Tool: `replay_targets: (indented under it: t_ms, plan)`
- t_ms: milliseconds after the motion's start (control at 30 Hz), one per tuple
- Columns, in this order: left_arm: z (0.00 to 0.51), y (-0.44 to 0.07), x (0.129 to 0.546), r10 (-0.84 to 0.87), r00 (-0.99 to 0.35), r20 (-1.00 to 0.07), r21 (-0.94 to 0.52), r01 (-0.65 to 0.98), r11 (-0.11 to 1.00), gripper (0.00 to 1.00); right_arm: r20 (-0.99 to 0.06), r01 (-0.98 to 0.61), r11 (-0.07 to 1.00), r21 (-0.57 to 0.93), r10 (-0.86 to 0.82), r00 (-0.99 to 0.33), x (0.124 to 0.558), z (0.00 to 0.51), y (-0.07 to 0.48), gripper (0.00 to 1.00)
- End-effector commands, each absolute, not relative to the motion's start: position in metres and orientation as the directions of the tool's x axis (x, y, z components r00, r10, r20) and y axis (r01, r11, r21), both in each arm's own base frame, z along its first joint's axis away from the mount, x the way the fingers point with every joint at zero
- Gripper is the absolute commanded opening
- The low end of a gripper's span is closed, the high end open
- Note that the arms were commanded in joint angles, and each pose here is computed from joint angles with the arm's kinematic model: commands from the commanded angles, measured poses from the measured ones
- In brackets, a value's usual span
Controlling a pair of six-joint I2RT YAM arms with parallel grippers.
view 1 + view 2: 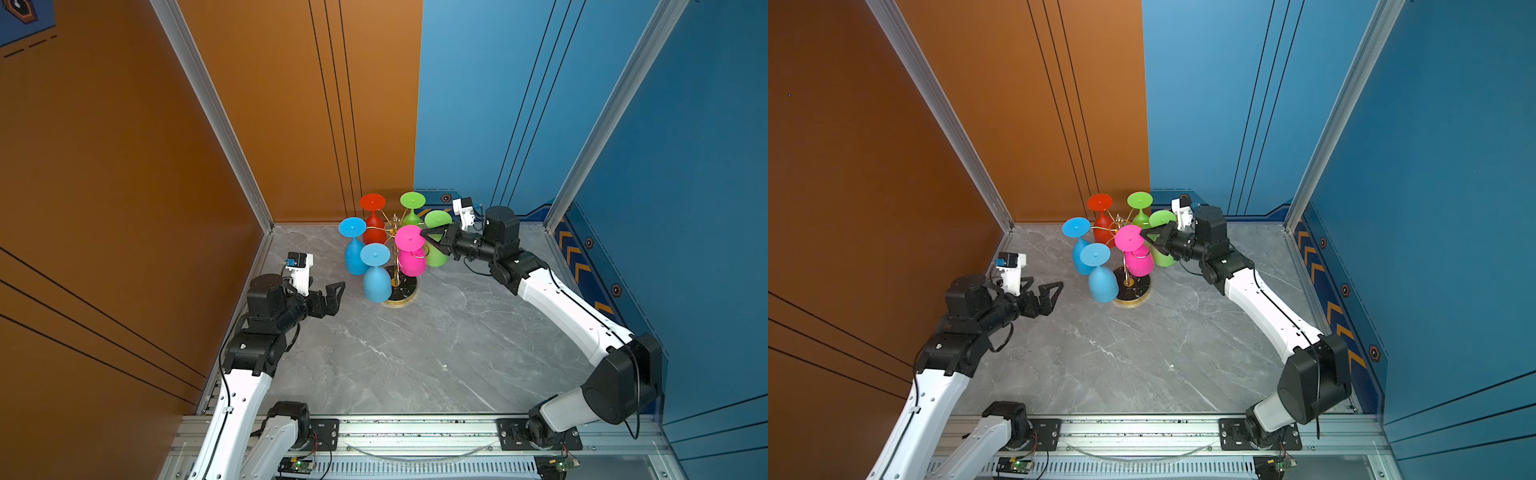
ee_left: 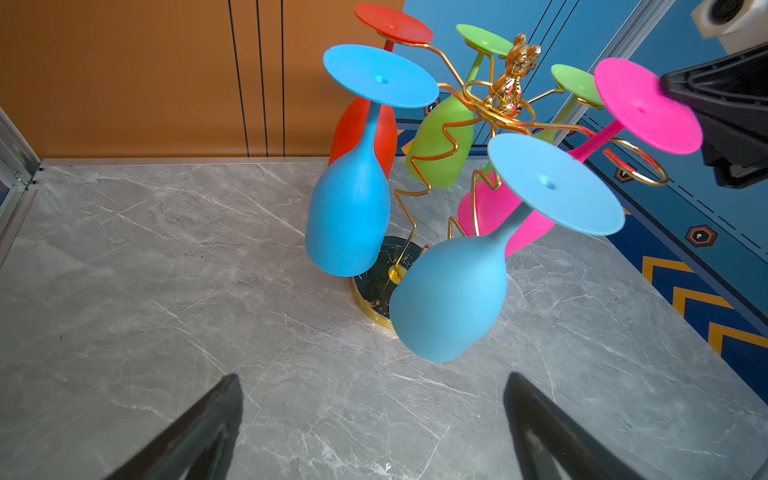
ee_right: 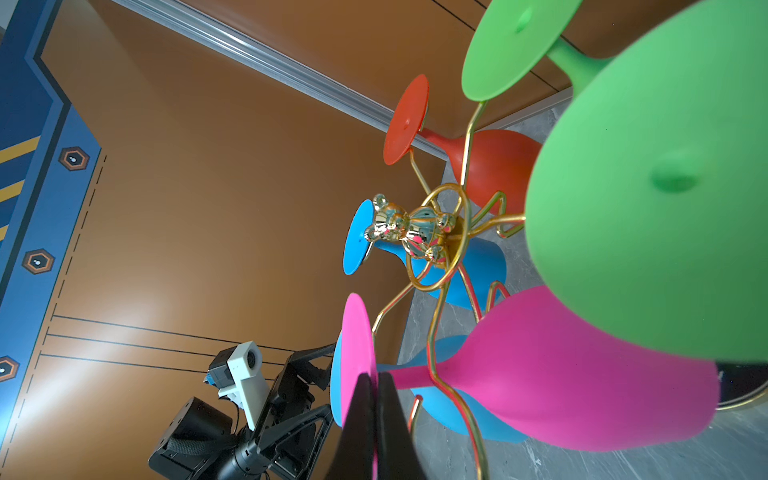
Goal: Take the wine glass off the wine glass rack
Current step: 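Grip the magenta glass foot with the right gripper and slide it off the rack, then carry the magenta glass toward the left gripper while the left gripper reaches to it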
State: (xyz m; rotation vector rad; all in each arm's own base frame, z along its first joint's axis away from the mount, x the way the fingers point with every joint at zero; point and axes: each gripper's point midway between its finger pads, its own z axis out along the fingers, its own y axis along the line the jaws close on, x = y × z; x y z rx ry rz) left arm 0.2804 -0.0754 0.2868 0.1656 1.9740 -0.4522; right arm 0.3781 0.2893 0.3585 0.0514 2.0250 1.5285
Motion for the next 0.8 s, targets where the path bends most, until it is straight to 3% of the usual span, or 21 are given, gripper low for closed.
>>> replay_targets:
  t_ms: [0,567,667,767]
  plan:
    - [0.285,-0.078,0.278,-0.084,-0.430,-0.899,-0.241,0.323,0.915,0.98,-0.480,-0.370,0.352,0.860,0.312,-0.820,0.370,0.368,0.298,0.00]
    - [0.289,-0.090,0.264,-0.103,-0.446,-0.889,-0.292,0.380,0.878,0.98,-0.548,-0.423,0.447,0.788,0.200,-0.812,0.341,0.358,0.300,0.00]
    - [0.294,-0.103,0.254,-0.123,-0.480,-0.869,-0.355,0.430,0.830,0.98,-0.573,-0.444,0.471,0.762,0.171,-0.801,0.330,0.357,0.297,0.00]
    - [0.305,-0.127,0.234,-0.127,-0.516,-0.847,-0.439,0.544,0.715,0.98,-0.591,-0.459,0.493,0.739,0.147,-0.793,0.319,0.355,0.292,0.00]
